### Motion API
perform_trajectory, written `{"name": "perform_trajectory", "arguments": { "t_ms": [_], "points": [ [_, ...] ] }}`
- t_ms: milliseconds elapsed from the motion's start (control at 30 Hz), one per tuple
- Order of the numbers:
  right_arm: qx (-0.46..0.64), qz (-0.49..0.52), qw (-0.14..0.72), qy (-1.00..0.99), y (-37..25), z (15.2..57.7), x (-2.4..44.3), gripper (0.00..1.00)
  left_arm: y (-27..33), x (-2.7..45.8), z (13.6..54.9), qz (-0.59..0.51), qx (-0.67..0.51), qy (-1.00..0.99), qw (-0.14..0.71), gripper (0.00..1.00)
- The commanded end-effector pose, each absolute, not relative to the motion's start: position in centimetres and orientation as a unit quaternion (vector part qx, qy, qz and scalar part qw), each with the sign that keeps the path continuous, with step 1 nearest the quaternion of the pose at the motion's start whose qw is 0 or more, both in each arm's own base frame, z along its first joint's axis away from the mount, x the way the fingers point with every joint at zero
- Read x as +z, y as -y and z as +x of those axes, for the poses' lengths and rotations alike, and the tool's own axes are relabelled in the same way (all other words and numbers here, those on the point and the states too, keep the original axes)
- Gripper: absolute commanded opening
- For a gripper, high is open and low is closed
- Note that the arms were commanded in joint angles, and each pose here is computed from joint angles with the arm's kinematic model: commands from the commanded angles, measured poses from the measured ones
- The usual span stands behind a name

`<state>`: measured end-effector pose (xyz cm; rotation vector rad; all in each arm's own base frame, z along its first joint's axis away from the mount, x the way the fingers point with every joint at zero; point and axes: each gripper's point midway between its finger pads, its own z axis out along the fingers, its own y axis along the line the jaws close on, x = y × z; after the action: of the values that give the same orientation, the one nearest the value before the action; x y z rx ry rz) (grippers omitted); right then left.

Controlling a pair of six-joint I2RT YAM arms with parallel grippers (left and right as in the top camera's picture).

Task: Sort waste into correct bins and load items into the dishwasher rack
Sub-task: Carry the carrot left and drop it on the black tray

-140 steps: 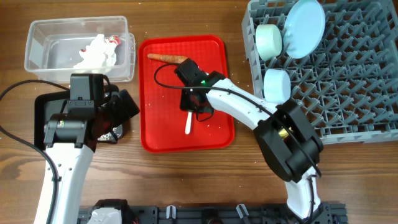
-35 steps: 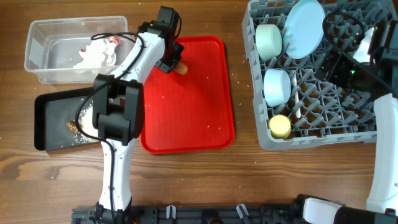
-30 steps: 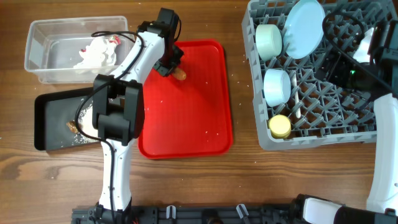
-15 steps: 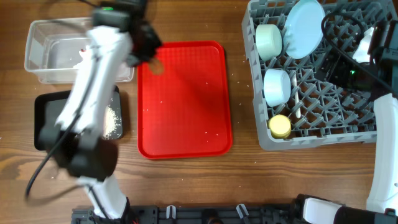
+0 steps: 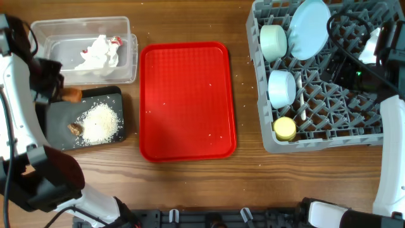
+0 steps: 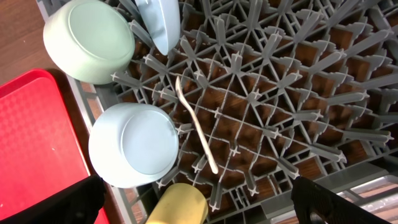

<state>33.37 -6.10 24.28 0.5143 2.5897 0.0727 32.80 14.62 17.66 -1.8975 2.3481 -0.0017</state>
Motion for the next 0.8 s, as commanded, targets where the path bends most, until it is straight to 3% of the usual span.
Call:
{"name": "perform_trajectory", "arguments": {
  "t_ms": [0, 300, 433, 567, 767],
  "points": [
    [0.019, 0.185, 0.249, -0.951, 6.3, 33.3, 24.3, 0.99, -14.7, 13.4, 32.0, -0.659, 0.000, -0.751, 0.034, 0.05],
    [0.019, 0.186, 0.219, -0.958, 6.3, 33.3, 22.7, 0.99, -14.5, 2.7, 31.7, -0.700, -0.014, -0.711, 0.065, 0.12],
    [0.020, 0.187, 0.214, -0.959, 6.3, 33.3, 22.5, 0.96, -14.4, 0.5, 31.5, -0.699, -0.020, -0.710, 0.082, 0.25],
    [0.019, 0.185, 0.230, -0.955, 6.4, 33.9, 22.9, 0.95, -14.5, 0.6, 31.9, -0.692, -0.024, -0.716, 0.091, 0.54],
    [0.012, 0.162, 0.317, -0.935, 6.1, 32.2, 28.7, 1.00, -14.2, 5.3, 33.8, -0.638, -0.063, -0.756, 0.133, 0.69]
  ]
}}
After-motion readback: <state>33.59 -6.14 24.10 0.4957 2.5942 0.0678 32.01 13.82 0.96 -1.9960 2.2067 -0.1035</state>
